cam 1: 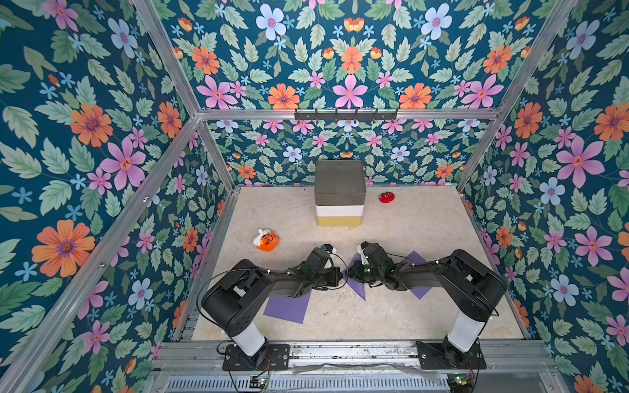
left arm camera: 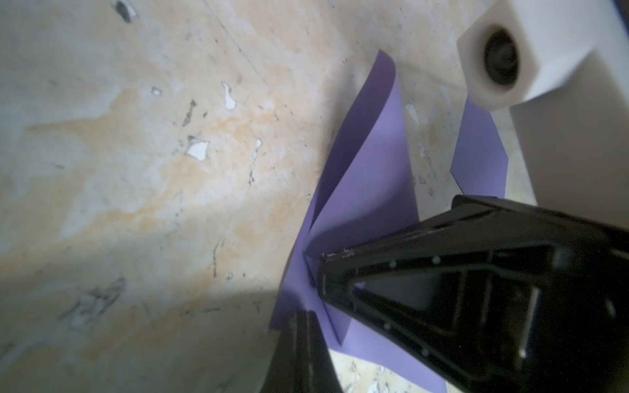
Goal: Fold the square paper diagonally
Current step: Fold the paper at the center of the board.
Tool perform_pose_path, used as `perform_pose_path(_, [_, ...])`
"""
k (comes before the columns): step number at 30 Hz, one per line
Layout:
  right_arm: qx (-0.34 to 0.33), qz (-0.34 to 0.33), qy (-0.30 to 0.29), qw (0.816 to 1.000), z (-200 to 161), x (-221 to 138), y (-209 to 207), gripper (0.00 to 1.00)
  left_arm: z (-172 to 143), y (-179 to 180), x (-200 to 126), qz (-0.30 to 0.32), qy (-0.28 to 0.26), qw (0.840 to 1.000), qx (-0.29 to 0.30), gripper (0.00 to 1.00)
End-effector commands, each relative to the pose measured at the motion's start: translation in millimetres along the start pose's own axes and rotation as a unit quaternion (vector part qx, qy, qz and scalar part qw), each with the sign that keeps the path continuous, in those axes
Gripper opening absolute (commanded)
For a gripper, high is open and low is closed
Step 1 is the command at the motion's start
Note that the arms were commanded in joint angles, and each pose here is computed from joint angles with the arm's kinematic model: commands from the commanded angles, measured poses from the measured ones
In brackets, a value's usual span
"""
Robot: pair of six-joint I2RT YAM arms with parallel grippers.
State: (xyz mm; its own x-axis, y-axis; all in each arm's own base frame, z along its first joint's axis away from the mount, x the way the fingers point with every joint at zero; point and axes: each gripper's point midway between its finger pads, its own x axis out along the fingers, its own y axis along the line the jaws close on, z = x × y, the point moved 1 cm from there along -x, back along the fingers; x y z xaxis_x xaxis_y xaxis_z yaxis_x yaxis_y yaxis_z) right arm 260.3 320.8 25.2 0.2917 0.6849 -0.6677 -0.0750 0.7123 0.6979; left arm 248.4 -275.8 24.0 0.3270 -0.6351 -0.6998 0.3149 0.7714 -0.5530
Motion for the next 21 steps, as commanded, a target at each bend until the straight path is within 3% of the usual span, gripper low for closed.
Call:
perform_pose_path(1, [0.008,-0.042,0.012,0.999,-10,1,-22,0.00,-34,40,-4,0.092,0.059,0.994,-0.019,0.00])
perform_pose_path(21, [0.013,-0.059,0.028,0.998,-25,4,-36,0.33,-9,36,-17,0.110,0.009,0.994,-0.026,0.00])
